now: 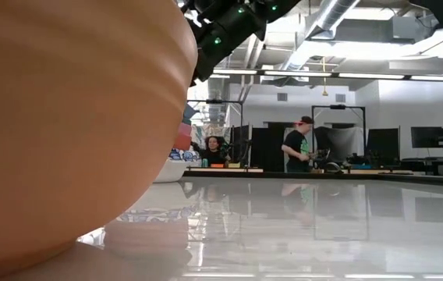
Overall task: Nest bowls inside each other
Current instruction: Stack the blue bowl on top of the green bowl, then stack the white bowl on top of the blue bowl
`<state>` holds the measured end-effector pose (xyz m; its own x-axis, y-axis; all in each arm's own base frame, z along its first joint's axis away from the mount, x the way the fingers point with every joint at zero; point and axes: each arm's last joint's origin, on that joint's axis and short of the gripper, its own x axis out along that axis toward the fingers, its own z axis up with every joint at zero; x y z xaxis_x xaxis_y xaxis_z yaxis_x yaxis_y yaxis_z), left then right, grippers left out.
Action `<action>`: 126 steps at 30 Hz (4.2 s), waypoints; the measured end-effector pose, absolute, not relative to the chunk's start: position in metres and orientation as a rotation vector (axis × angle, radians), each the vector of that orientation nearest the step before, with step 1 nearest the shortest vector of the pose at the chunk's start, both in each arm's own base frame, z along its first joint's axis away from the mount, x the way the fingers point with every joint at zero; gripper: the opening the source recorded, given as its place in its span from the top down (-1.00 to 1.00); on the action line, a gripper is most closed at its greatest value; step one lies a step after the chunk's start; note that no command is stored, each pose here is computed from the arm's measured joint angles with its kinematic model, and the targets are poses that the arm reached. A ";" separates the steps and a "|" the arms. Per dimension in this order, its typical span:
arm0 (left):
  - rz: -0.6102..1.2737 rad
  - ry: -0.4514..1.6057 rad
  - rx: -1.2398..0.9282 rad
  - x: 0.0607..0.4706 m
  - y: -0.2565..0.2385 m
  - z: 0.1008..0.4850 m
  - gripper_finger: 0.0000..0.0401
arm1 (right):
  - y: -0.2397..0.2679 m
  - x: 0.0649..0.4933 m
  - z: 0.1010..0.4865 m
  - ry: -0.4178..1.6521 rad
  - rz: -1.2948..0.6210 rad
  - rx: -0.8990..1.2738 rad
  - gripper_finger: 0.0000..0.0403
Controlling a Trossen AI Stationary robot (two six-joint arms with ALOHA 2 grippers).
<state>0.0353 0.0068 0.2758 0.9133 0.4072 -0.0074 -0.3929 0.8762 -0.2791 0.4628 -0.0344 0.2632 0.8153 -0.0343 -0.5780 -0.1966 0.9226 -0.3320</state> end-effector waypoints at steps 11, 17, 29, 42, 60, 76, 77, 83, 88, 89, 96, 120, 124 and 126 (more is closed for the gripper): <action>0.517 -0.070 -0.299 0.034 0.009 0.275 0.05 | -0.040 0.463 0.264 0.613 0.063 -0.345 0.54; 0.523 -0.059 -0.275 0.034 0.010 0.275 0.05 | -0.041 0.462 0.264 0.615 0.063 -0.348 0.40; 0.525 -0.051 -0.280 0.034 0.010 0.273 0.05 | -0.039 0.461 0.270 0.593 0.063 -0.352 0.34; 0.452 0.018 -0.289 0.034 0.008 0.265 0.05 | -0.035 0.410 0.354 0.464 0.075 -0.239 0.33; 0.341 0.037 -0.343 0.036 0.005 0.265 0.05 | 0.118 0.262 0.331 1.352 -0.575 0.359 0.33; 0.348 0.036 -0.340 0.036 0.005 0.265 0.05 | 0.222 0.163 0.295 1.396 -0.962 0.747 0.33; 0.348 0.036 -0.340 0.036 0.005 0.265 0.05 | 0.224 0.159 0.292 1.399 -0.981 0.749 0.32; 0.349 0.035 -0.340 0.036 0.005 0.265 0.05 | 0.238 0.140 0.274 1.437 -0.942 0.718 0.16; 0.349 0.036 -0.339 0.036 0.005 0.265 0.05 | 0.238 0.131 0.262 1.454 -0.920 0.630 -0.04; 0.350 0.035 -0.339 0.036 0.005 0.265 0.05 | 0.237 0.129 0.260 1.464 -0.909 0.596 -0.08; 0.384 0.027 -0.335 0.035 0.006 0.265 0.05 | 0.235 0.126 0.245 1.546 -0.699 0.371 -0.15; 0.407 0.014 -0.369 0.035 0.006 0.265 0.05 | 0.201 0.115 0.193 1.577 -0.386 0.276 -0.04; 0.407 0.014 -0.370 0.035 0.006 0.265 0.05 | 0.194 0.119 0.185 1.592 -0.427 0.302 0.25; 0.407 0.014 -0.370 0.035 0.006 0.265 0.05 | 0.190 0.123 0.184 1.591 -0.452 0.318 0.48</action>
<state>0.0349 0.0065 0.2649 0.9190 0.3846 -0.0868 -0.3897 0.8524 -0.3486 0.1233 0.1904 0.1839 -0.0734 -0.0680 -0.9950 0.4651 0.8802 -0.0945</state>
